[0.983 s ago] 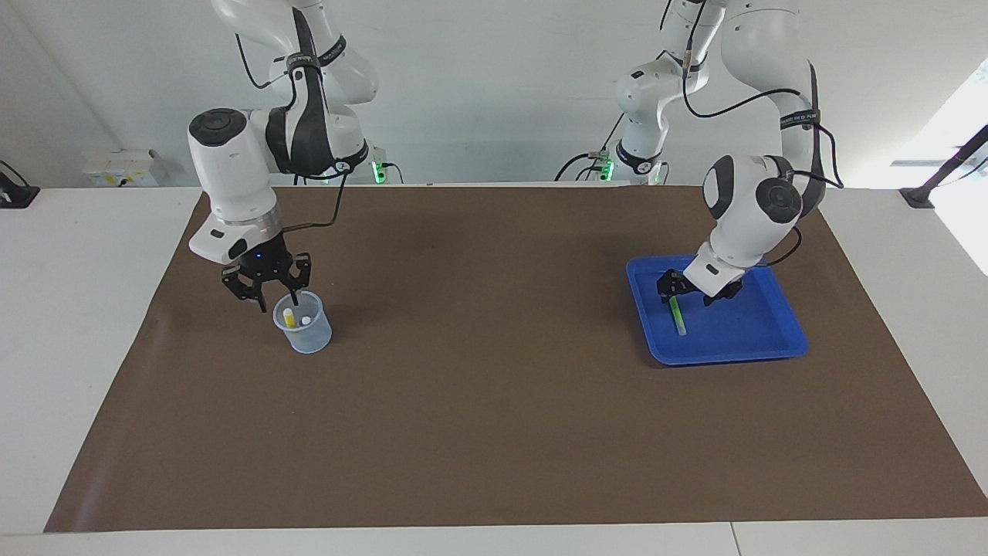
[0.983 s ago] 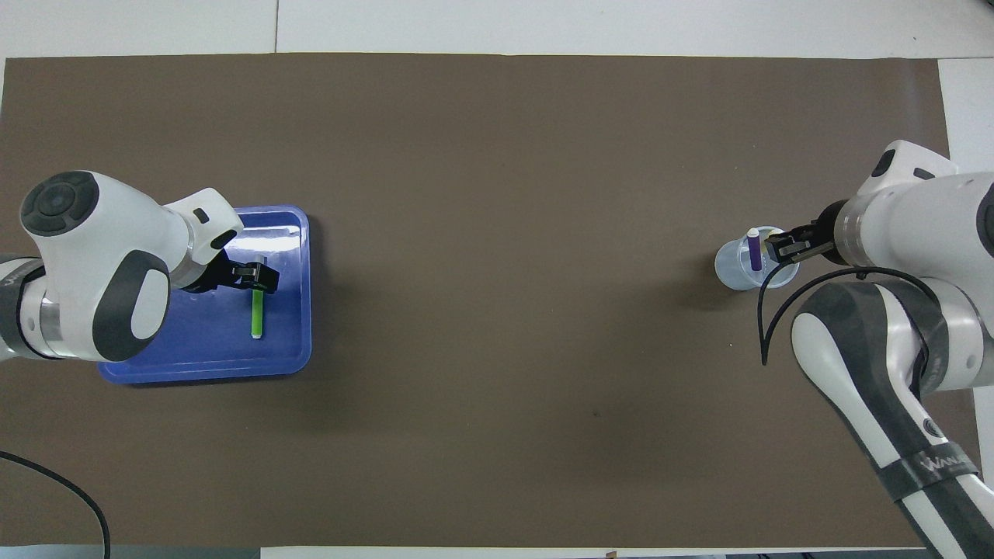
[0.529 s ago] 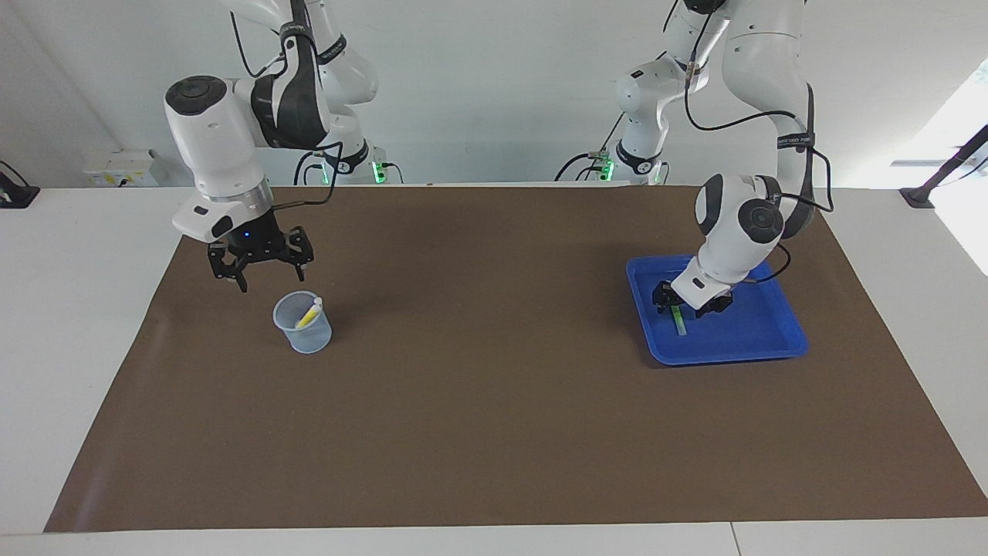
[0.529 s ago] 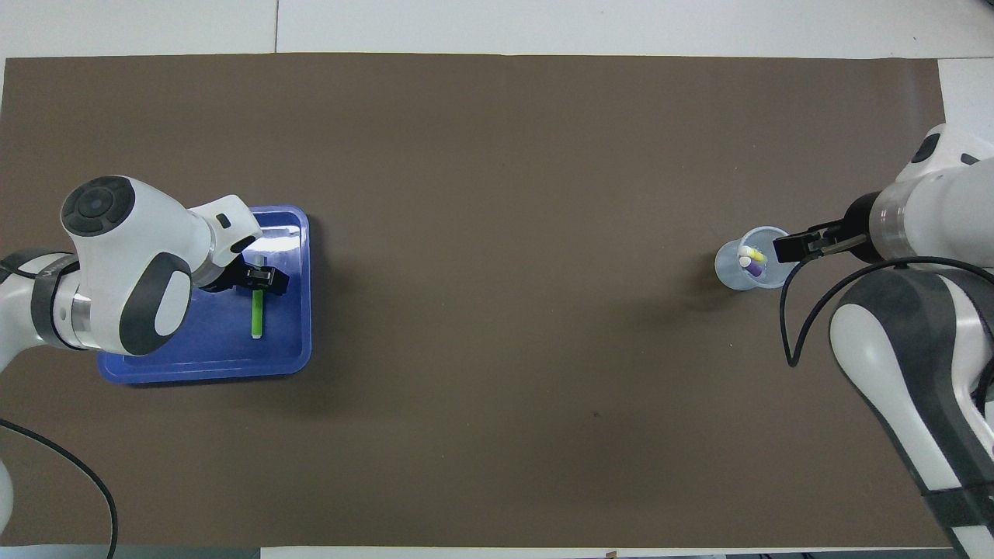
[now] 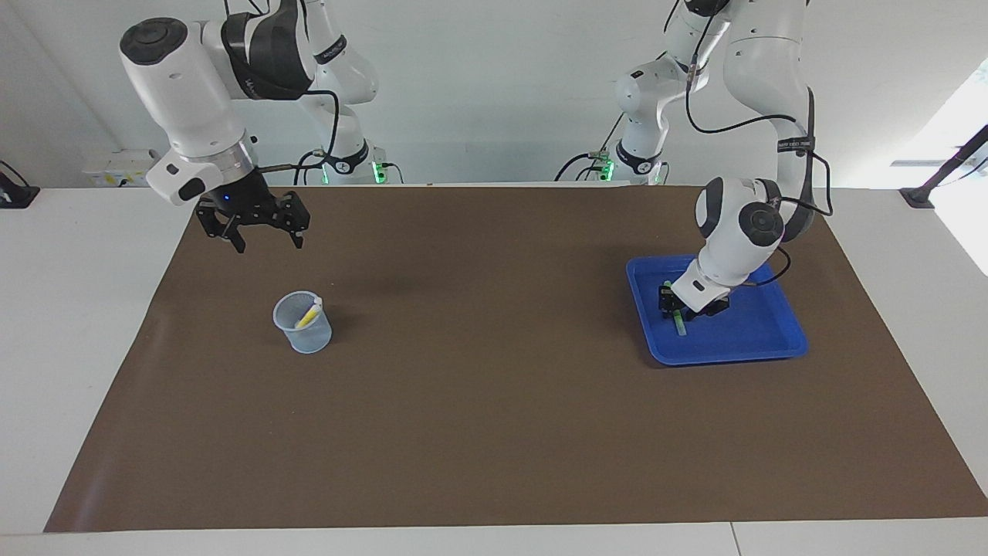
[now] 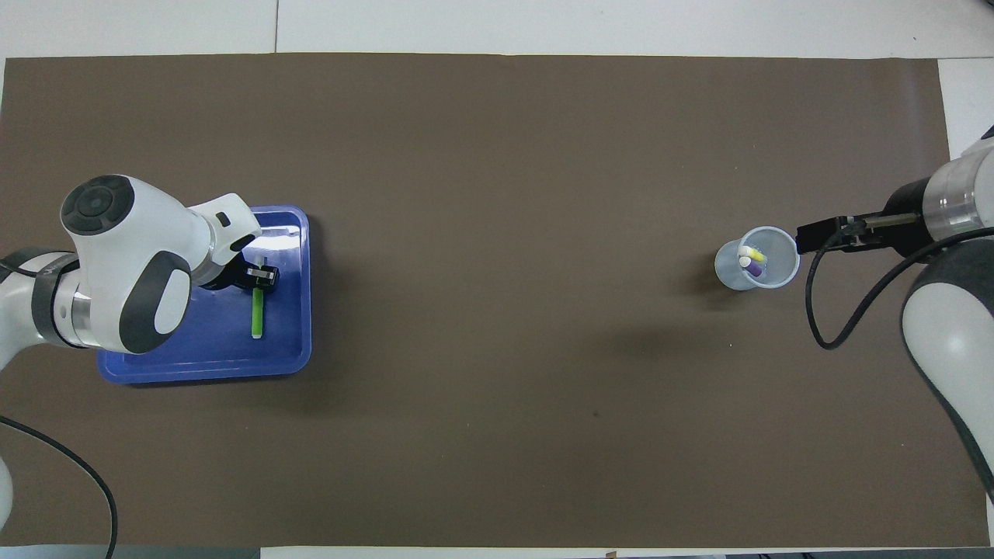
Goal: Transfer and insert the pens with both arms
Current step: 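Release the yellow pen in the cup while the left gripper reaches the green pen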
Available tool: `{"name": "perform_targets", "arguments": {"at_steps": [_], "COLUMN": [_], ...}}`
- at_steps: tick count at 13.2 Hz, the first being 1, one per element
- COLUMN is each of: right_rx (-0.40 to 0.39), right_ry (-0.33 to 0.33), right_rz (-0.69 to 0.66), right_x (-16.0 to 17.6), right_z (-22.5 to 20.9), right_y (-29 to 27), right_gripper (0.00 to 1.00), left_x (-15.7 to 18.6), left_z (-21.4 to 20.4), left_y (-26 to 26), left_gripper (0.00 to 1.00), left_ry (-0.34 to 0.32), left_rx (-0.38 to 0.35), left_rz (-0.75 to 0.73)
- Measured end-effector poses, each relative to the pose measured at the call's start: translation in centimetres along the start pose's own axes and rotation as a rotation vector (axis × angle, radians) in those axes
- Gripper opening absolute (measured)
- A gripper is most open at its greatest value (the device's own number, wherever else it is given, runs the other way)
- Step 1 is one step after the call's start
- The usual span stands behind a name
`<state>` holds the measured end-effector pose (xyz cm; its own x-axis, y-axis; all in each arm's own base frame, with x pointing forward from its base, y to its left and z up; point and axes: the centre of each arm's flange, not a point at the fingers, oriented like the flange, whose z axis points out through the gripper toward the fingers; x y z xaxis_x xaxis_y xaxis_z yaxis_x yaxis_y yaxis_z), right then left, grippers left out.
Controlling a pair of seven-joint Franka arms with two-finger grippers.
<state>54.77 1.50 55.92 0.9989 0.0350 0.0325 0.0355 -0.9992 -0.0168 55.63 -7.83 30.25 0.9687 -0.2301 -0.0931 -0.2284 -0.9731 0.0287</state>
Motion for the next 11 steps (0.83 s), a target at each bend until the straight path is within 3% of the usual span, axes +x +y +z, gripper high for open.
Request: {"name": "perform_targets", "arguments": {"at_steps": [2, 8, 11], "right_rx": [0.002, -0.002, -0.004], "right_ry": [-0.02, -0.044, -0.055], "right_rz": [0.042, 0.107, 0.117], "right_x": [0.4, 0.9, 0.9], "right_z": [-1.1, -1.7, -1.7], "right_y": [-0.3, -4.3, -3.7], "right_gripper": [1.0, 1.0, 1.0], "left_x": [0.0, 0.0, 0.9], "left_z": [-0.1, -0.2, -3.3], "left_y": [-0.2, -0.3, -1.7], "left_gripper": [0.16, 0.16, 0.16], "left_ry": [0.001, -0.003, -0.051], "left_rx": [0.002, 0.002, 0.005], "left_rz": [-0.001, -0.004, -0.029]}}
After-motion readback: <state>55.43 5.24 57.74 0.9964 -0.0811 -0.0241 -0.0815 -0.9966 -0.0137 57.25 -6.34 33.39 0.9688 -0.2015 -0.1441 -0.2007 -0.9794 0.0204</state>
